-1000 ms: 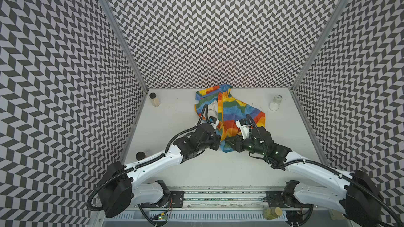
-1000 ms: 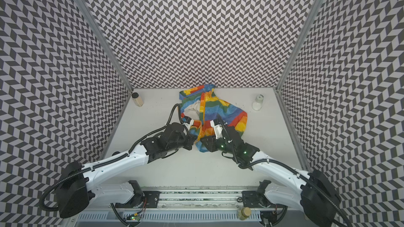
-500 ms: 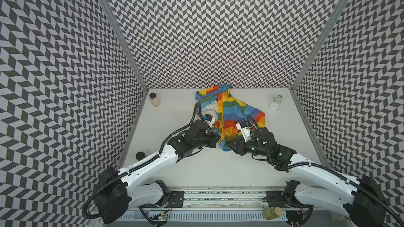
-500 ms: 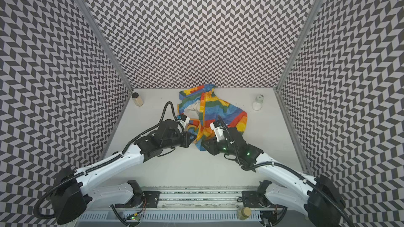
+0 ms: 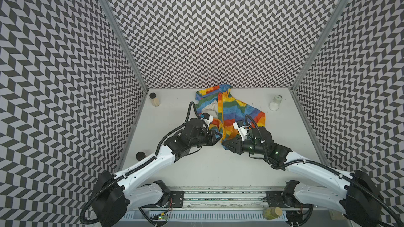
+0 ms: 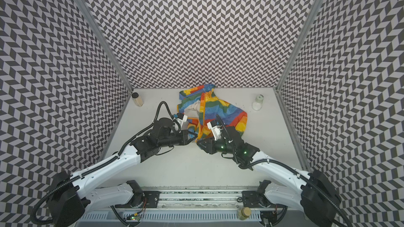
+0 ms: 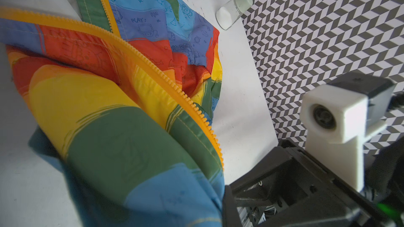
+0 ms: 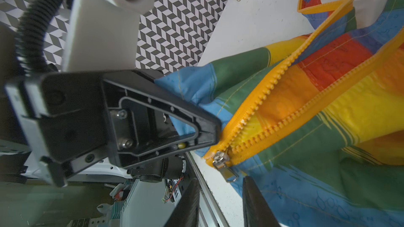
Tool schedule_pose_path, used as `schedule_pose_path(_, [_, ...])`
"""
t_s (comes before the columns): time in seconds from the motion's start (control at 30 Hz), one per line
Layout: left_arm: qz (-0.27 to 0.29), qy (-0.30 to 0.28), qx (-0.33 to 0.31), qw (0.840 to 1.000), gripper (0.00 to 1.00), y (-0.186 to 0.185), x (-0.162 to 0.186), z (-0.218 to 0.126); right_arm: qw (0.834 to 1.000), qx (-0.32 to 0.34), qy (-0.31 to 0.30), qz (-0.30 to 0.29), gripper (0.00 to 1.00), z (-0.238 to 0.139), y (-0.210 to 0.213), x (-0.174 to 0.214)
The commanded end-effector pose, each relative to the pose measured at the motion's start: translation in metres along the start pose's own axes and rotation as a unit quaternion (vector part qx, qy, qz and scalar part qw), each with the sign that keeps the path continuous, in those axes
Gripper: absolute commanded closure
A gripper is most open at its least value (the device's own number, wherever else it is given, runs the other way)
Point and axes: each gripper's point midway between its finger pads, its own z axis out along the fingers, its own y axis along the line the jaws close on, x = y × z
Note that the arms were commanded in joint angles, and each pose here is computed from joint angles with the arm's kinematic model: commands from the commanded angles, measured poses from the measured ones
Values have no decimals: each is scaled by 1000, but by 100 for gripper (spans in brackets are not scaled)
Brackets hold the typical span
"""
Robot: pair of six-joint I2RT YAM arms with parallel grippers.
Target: Zip up the jacket
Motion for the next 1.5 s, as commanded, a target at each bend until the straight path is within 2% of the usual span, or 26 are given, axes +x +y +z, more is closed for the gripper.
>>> schedule_pose_path(0.0, [-10, -12, 42, 999, 100, -15, -7, -7, 999, -31, -17, -18, 64, 0, 18, -11])
schedule_pose_path(0.2, [-29, -11, 69, 997, 100, -22, -9, -10, 999, -23, -20, -38, 61, -3, 16, -11])
schedule_pose_path(0.5, [-39, 2, 90, 995, 100, -30, -9, -11, 997, -12, -11, -72, 65, -1, 12, -9])
schedule_pose_path(0.93, [-50, 19, 103, 993, 100, -34, -5, -9, 995, 5, -13, -98, 65, 3, 10, -17])
schedule_pose_path(1.47, [-51, 21, 99, 994, 100, -31, -2, -10, 993, 33, -31, -105, 85, -6, 4, -21])
